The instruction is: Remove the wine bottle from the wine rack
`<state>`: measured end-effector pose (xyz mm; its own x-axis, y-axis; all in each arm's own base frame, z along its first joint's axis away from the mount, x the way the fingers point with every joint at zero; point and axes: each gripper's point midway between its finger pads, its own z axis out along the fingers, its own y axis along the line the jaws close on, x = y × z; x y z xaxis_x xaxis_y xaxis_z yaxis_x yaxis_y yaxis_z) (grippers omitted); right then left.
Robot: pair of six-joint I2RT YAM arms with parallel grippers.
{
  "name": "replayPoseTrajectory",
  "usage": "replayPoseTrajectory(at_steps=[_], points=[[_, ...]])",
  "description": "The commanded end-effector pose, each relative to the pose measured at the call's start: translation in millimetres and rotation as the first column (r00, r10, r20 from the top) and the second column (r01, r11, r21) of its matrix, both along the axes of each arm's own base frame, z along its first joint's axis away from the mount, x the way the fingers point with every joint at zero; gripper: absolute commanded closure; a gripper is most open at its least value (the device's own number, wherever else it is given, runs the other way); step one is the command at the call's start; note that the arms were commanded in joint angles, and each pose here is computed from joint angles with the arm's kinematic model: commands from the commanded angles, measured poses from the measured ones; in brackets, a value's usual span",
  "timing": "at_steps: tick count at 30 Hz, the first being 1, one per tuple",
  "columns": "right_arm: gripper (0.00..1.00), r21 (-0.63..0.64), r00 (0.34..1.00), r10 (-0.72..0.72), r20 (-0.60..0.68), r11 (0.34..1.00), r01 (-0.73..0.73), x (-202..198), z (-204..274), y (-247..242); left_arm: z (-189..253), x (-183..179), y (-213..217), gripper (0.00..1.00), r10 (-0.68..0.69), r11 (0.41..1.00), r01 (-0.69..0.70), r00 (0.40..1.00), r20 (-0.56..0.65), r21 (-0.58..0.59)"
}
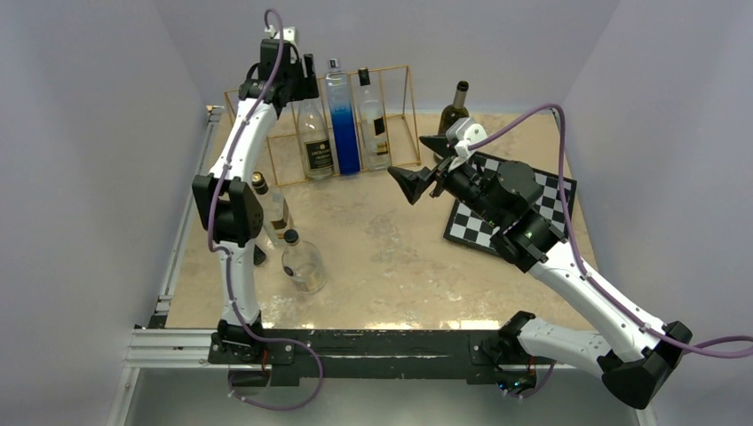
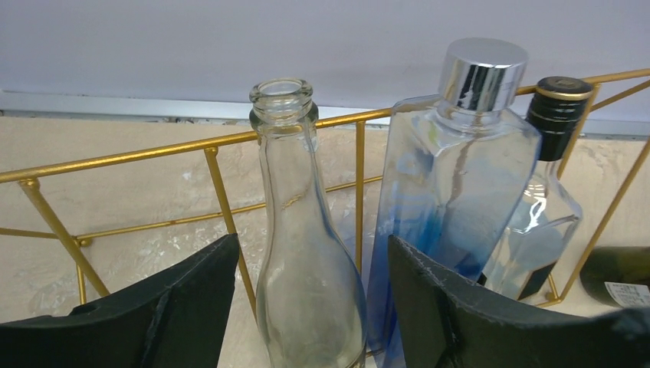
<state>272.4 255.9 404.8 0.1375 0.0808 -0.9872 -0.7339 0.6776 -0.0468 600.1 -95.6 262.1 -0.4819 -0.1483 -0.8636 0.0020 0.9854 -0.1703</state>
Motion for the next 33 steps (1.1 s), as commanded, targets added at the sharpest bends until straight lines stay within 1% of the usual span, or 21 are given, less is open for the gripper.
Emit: replayPoseTrajectory(at_steps=[1, 10, 20, 26, 28, 29, 31, 33], points=[[0.06, 0.021, 1.000, -0.024, 0.018, 1.000, 0.023, -1, 10, -5, -3, 16, 6, 0.27, 0.031, 0.999, -0.032, 0.998, 0.050, 0.007], [0.06, 0.038, 1.000, -0.015, 0.024, 0.999, 0.014, -5, 16, -6, -37, 28, 5, 0.30, 0.034, 0.999, -0.034, 0.999, 0.016, 0.012], [0.06, 0.047, 1.000, -0.011, 0.025, 0.999, 0.009, -7, 18, -7, -55, 38, 4, 0.35, 0.033, 0.999, -0.033, 0.999, 0.013, 0.018], [0.06, 0.044, 0.999, -0.015, 0.029, 0.999, 0.014, -7, 18, -8, -69, 41, -1, 0.42, 0.015, 1.000, -0.015, 1.000, -0.002, 0.007], [0.06, 0.044, 0.999, -0.016, 0.030, 0.999, 0.014, -7, 18, -8, -72, 41, -2, 0.48, 0.010, 1.000, -0.010, 1.000, -0.007, 0.007], [0.06, 0.042, 0.999, -0.016, 0.029, 0.999, 0.015, -6, 18, -7, -71, 40, -1, 0.53, 0.009, 1.000, -0.009, 1.000, -0.007, 0.008], [0.06, 0.040, 0.999, -0.019, 0.032, 0.999, 0.017, -6, 18, -8, -65, 37, -1, 0.66, 0.006, 1.000, -0.006, 1.000, 0.001, 0.011], [0.06, 0.038, 0.999, -0.023, 0.034, 0.999, 0.022, -5, 17, -8, -52, 33, -1, 0.81, -0.002, 1.000, 0.002, 1.000, 0.031, 0.012]])
